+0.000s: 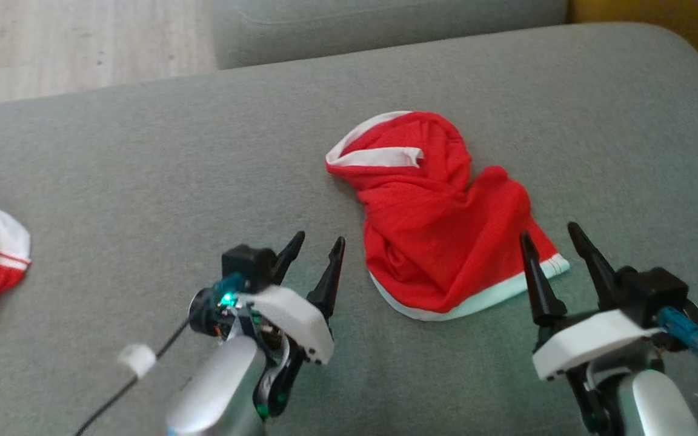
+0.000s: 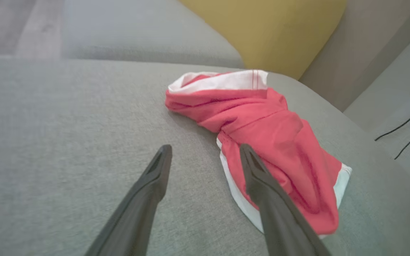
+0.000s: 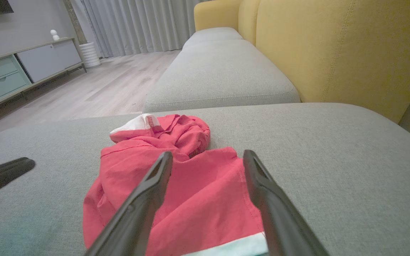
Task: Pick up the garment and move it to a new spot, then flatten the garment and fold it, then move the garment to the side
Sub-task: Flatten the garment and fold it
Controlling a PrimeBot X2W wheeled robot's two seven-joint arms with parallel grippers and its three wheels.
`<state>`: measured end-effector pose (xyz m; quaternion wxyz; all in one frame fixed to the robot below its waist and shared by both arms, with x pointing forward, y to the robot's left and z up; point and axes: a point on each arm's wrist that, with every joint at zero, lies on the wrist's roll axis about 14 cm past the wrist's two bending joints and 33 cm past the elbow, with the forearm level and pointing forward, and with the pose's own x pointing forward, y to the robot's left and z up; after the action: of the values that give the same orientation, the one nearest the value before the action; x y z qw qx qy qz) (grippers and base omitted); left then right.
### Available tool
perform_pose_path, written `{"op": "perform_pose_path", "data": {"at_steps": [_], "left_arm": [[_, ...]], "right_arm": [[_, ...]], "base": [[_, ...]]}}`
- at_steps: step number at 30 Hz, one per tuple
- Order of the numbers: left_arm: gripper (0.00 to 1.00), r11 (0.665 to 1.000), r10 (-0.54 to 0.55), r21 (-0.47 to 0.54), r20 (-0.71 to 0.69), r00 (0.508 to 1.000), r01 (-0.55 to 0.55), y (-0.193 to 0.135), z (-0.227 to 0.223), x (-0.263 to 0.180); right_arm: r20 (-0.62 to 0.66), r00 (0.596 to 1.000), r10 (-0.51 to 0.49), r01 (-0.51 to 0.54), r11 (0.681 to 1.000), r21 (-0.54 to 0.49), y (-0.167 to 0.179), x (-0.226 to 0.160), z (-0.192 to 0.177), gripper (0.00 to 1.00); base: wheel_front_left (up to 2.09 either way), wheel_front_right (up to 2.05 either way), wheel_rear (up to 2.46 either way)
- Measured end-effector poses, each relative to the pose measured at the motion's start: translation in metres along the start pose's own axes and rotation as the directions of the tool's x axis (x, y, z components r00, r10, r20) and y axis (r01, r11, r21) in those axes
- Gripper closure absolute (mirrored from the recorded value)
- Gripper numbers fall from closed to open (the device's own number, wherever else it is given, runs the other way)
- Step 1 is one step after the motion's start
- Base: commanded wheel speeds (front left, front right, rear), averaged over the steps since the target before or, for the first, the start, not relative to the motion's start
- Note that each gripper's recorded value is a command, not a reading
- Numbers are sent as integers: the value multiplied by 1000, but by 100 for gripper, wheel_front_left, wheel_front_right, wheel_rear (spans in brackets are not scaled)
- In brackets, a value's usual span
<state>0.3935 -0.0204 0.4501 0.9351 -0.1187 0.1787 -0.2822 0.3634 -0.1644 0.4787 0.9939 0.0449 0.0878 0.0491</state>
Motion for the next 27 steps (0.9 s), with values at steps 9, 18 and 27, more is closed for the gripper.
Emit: {"op": "perform_pose_path", "data": {"at_steps": [9, 18, 27], "left_arm": [[0, 981, -130, -170, -250, 959, 88, -29, -44, 29], [0, 961, -222, -229, -303, 927, 156, -64, -49, 42], [100, 985, -92, -169, -314, 945, 39, -35, -57, 49]], "right_arm": [[-1, 1000, -32, 32, 999, 9, -10, -1, 1, 0], [-17, 998, -54, 54, 998, 26, -16, -4, -6, 0], [-7, 999, -51, 51, 998, 33, -17, 2, -4, 0]], "base": [[0, 0, 0], [0, 0, 0], [0, 0, 0]]}}
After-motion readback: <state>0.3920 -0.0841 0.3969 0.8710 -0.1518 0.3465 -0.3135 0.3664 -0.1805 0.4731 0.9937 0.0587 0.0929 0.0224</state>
